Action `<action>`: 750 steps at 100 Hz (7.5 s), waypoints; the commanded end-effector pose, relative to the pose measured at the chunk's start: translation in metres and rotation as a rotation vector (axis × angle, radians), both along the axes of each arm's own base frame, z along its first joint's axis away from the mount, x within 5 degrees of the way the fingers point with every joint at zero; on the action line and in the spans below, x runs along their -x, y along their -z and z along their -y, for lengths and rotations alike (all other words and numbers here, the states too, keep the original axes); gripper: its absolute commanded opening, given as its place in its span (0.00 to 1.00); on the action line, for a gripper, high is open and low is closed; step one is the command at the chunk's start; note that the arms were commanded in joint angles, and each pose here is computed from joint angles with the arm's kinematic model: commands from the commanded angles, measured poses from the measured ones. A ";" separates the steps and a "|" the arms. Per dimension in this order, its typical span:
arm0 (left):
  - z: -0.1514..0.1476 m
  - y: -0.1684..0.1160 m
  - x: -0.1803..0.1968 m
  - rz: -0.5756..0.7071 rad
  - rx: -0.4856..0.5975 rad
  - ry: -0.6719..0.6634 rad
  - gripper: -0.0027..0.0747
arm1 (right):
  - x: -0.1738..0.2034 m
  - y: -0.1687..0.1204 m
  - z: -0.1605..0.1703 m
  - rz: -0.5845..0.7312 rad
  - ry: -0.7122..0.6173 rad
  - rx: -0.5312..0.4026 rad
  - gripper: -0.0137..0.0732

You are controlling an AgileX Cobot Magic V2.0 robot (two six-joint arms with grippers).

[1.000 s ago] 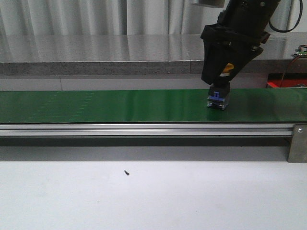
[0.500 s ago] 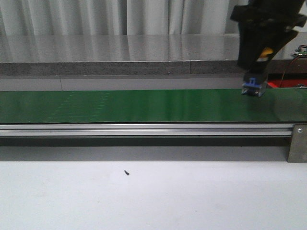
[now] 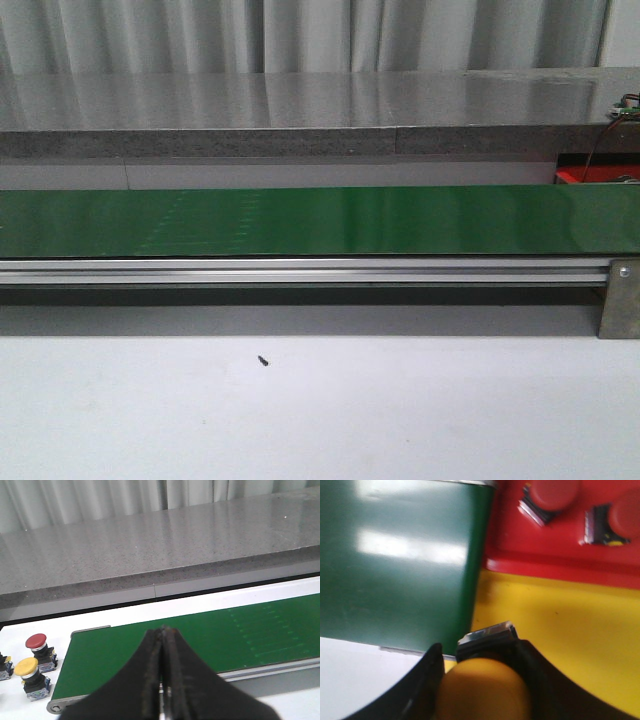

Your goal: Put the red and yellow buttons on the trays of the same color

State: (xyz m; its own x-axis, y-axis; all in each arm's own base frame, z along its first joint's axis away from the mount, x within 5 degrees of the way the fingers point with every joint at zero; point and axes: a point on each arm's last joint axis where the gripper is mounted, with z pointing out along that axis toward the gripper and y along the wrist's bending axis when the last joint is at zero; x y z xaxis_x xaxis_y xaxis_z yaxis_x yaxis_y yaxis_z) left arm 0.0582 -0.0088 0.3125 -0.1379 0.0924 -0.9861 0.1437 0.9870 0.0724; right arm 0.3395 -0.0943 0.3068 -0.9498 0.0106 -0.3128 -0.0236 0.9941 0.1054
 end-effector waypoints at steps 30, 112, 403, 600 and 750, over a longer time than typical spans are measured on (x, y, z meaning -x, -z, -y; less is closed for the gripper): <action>0.000 -0.015 0.000 0.094 0.012 0.003 0.01 | 0.017 0.027 0.027 0.129 0.154 -0.036 0.24; 0.000 -0.015 0.000 0.094 0.014 0.003 0.01 | -0.003 0.075 0.026 0.022 0.133 -0.081 0.68; -0.052 -0.111 -0.205 -0.314 0.037 -0.530 0.70 | 0.170 -0.049 -0.111 0.705 -0.199 0.003 0.05; -0.181 0.095 -0.352 -0.765 0.219 -0.551 0.42 | 0.171 -0.048 -0.111 0.692 -0.203 -0.002 0.05; -0.062 0.020 -0.321 -0.805 0.127 -0.231 0.10 | 0.171 -0.048 -0.111 0.686 -0.205 -0.003 0.05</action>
State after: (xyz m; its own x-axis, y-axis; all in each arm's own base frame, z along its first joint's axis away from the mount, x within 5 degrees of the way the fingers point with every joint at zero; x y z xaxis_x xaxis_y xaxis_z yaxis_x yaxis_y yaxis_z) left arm 0.3813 0.0563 0.2676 -0.8574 -0.1434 -0.4943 -0.1198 0.9896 -0.0793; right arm 0.1668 0.0167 0.3425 -0.5790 -0.1623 -0.7990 -0.2816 0.9595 0.0092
